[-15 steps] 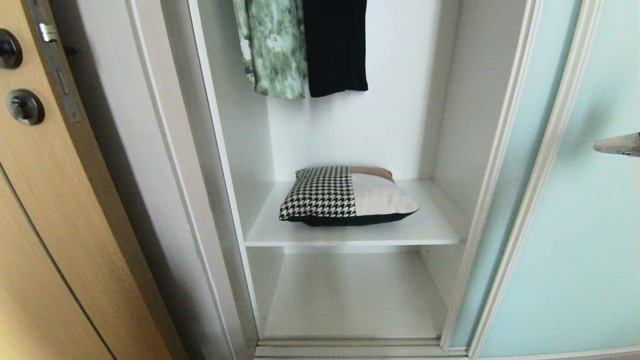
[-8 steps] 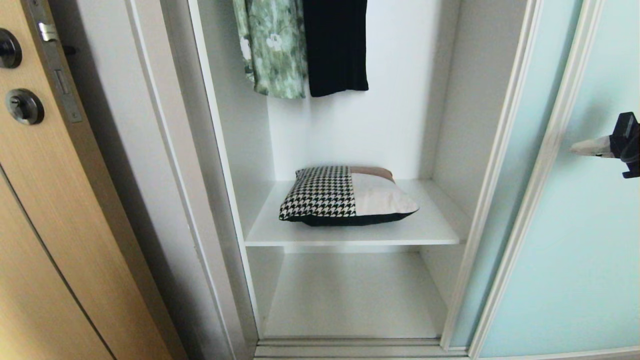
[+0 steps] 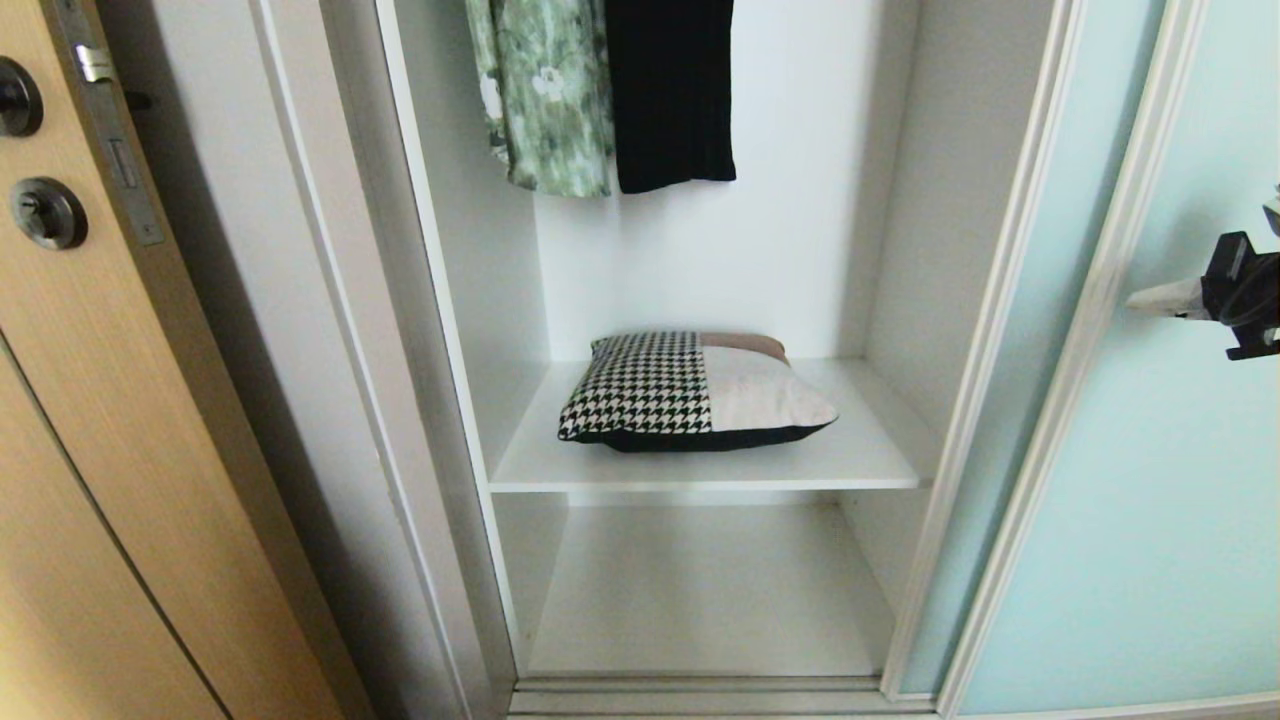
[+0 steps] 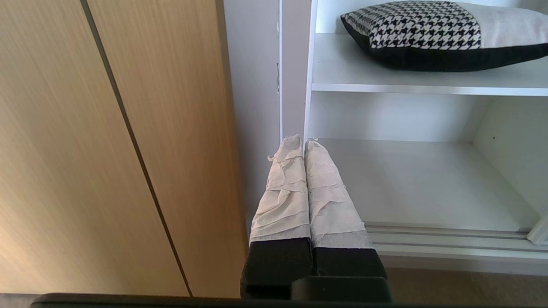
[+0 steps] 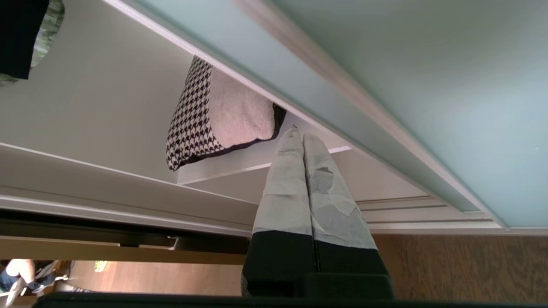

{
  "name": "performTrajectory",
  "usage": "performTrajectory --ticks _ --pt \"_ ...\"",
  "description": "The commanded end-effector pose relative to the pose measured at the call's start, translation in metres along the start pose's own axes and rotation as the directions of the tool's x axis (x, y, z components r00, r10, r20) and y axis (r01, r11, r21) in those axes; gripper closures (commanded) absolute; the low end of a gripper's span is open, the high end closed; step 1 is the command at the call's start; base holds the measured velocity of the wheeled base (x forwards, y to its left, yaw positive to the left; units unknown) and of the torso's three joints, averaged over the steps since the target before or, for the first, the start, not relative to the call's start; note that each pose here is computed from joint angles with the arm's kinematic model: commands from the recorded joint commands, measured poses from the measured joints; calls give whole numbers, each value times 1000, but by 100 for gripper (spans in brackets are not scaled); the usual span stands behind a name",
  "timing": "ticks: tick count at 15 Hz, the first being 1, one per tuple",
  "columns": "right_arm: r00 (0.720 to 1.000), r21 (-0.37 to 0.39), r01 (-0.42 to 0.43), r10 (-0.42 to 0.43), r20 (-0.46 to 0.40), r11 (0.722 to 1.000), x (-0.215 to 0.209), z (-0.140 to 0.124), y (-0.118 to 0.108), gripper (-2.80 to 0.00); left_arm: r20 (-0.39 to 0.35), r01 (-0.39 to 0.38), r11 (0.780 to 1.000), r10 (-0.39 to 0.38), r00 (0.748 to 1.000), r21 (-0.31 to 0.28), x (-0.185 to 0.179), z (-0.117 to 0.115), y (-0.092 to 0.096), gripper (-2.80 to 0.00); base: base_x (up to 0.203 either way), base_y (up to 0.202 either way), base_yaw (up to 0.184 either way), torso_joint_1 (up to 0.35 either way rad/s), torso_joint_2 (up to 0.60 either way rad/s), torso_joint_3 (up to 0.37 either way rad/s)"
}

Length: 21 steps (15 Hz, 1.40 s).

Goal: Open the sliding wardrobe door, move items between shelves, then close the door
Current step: Close the door

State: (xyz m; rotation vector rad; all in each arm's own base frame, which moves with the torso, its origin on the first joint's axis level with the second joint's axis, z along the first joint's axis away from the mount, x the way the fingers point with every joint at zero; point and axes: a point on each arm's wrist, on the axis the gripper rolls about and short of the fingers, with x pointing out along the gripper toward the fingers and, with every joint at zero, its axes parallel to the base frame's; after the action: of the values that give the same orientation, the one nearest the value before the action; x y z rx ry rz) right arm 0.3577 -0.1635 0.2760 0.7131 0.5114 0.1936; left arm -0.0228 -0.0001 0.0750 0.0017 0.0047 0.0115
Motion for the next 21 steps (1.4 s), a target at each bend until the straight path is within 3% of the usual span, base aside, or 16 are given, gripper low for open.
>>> performTrajectory --ticks 1,11,17,21 --pt "1000 6 1 -1 0 1000 1 2 -4 0 -3 -1 1000 1 1000 0 0 0 0 0 0 0 0 0 0 0" --pt "1000 45 25 -24 -20 999 19 2 -32 0 -1 -1 1000 1 1000 0 0 0 0 0 0 0 0 0 0 0" --pt "1000 24 18 -18 0 1000 28 4 -41 0 -2 -1 1000 1 1000 0 0 0 0 0 0 0 0 0 0 0" --pt "997 12 69 -69 30 998 40 4 -48 0 -3 -1 1000 1 1000 0 0 0 0 0 0 0 0 0 0 0"
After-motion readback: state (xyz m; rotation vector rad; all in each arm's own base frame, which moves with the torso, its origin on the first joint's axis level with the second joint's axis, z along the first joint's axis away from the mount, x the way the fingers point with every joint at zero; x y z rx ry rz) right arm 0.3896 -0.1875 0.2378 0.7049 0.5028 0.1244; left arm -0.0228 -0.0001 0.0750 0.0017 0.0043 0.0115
